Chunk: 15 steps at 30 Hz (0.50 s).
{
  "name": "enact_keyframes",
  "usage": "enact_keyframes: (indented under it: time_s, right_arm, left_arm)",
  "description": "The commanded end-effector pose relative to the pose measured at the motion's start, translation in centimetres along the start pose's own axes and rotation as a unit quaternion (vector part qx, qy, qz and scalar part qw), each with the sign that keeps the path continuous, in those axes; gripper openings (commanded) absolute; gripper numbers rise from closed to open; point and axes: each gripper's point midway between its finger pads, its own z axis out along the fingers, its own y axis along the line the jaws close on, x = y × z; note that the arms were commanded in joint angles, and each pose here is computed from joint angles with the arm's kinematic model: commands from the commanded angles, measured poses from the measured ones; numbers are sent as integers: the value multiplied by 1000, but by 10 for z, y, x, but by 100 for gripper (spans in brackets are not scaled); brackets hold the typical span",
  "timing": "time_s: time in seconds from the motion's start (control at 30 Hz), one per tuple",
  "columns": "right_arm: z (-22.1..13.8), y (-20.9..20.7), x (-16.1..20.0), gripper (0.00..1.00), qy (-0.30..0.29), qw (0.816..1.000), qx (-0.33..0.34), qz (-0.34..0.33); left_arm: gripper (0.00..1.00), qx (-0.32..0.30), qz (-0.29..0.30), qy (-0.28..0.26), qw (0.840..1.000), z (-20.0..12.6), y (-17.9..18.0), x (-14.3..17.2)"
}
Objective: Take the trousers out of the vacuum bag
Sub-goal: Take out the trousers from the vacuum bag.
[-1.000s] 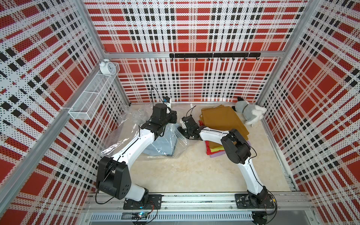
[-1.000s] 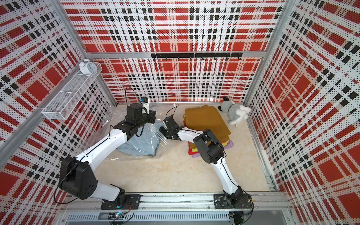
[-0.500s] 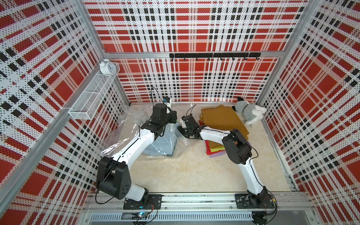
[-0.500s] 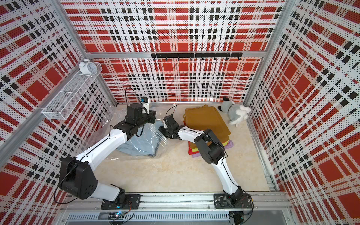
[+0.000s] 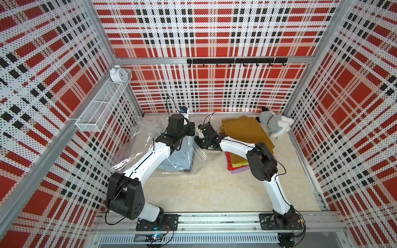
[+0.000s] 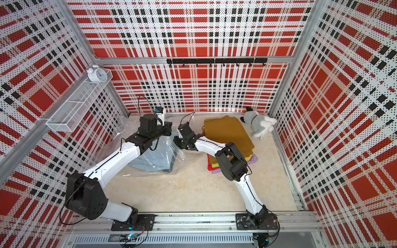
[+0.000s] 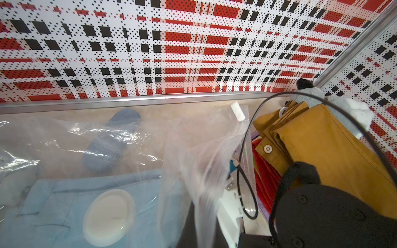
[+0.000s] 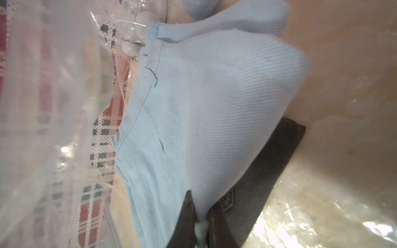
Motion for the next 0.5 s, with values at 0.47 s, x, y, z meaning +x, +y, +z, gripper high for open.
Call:
enact_keyframes:
  time_s: [0.47]
  right_arm:
    - [-135,44,-73,0,-110,991,2,-81]
  left_arm:
    - [0,-1,4,-1,1000,7,1,4]
